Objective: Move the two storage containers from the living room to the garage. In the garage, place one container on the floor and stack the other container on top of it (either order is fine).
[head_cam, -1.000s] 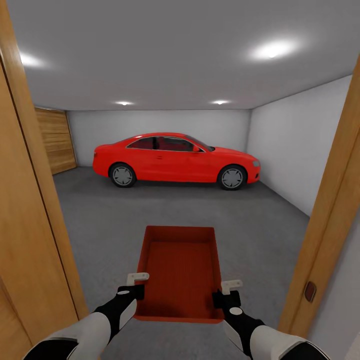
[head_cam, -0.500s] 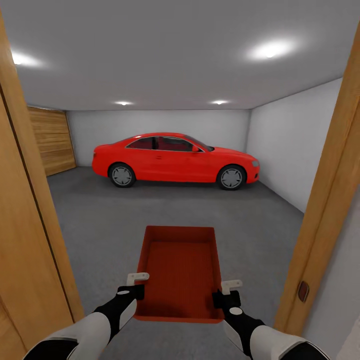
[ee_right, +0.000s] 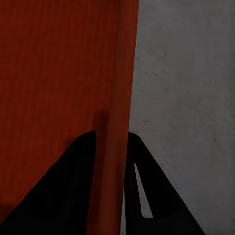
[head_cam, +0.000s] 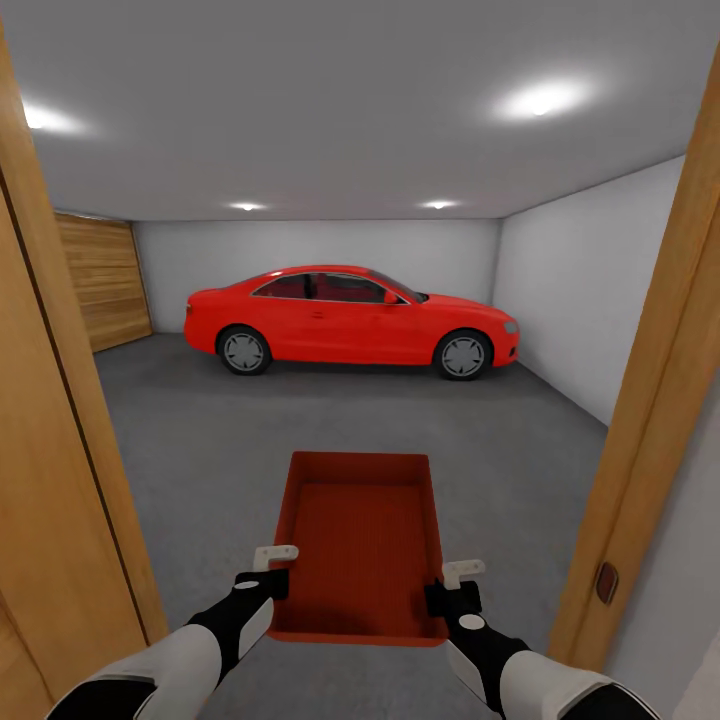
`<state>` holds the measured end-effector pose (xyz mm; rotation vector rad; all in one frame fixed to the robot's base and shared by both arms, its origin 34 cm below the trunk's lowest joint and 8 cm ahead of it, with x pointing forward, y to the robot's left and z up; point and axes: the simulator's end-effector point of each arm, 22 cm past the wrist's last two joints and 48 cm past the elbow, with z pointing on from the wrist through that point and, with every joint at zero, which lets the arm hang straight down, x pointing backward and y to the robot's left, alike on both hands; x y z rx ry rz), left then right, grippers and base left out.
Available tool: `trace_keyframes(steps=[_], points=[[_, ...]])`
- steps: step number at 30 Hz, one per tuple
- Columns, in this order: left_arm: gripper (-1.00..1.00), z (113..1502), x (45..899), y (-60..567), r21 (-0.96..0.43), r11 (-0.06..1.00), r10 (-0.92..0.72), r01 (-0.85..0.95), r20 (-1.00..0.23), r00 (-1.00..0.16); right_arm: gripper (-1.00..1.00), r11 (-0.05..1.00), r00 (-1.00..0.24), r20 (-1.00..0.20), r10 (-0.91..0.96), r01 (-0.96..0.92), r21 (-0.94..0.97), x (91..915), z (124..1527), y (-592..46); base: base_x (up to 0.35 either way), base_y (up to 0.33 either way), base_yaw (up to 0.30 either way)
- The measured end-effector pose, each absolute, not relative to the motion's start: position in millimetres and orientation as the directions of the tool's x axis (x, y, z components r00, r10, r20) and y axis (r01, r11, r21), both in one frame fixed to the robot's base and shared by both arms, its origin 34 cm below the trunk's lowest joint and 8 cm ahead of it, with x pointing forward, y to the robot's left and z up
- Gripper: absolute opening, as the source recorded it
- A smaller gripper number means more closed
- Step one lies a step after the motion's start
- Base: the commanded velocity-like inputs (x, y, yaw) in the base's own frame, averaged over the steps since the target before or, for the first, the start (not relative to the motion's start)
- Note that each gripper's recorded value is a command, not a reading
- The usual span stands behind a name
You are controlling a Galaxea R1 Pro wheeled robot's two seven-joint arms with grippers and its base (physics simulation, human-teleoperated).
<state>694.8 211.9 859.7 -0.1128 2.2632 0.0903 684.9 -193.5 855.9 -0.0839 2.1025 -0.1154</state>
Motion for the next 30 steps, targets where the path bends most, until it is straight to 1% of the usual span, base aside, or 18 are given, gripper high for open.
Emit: trace_keyframes(steps=[27,30], points=[[-1.00,860.1,695.0,211.5,0.029,0.993,-0.049,-0.111,-0.768,-0.638,-1.00,0.993,-0.509,-0.854,-0.107,-0.012,-0.117,684.9,855.8,-193.8,0.021,0.012,0.000],[-1.00,860.1,694.7,211.6,0.029,0.993,-0.049,-0.112,-0.769,-0.638,-1.00,0.993,-0.509,-0.854,-0.107,-0.012,-0.117,684.6,855.9,-193.7,0.109,0.000,0.000]])
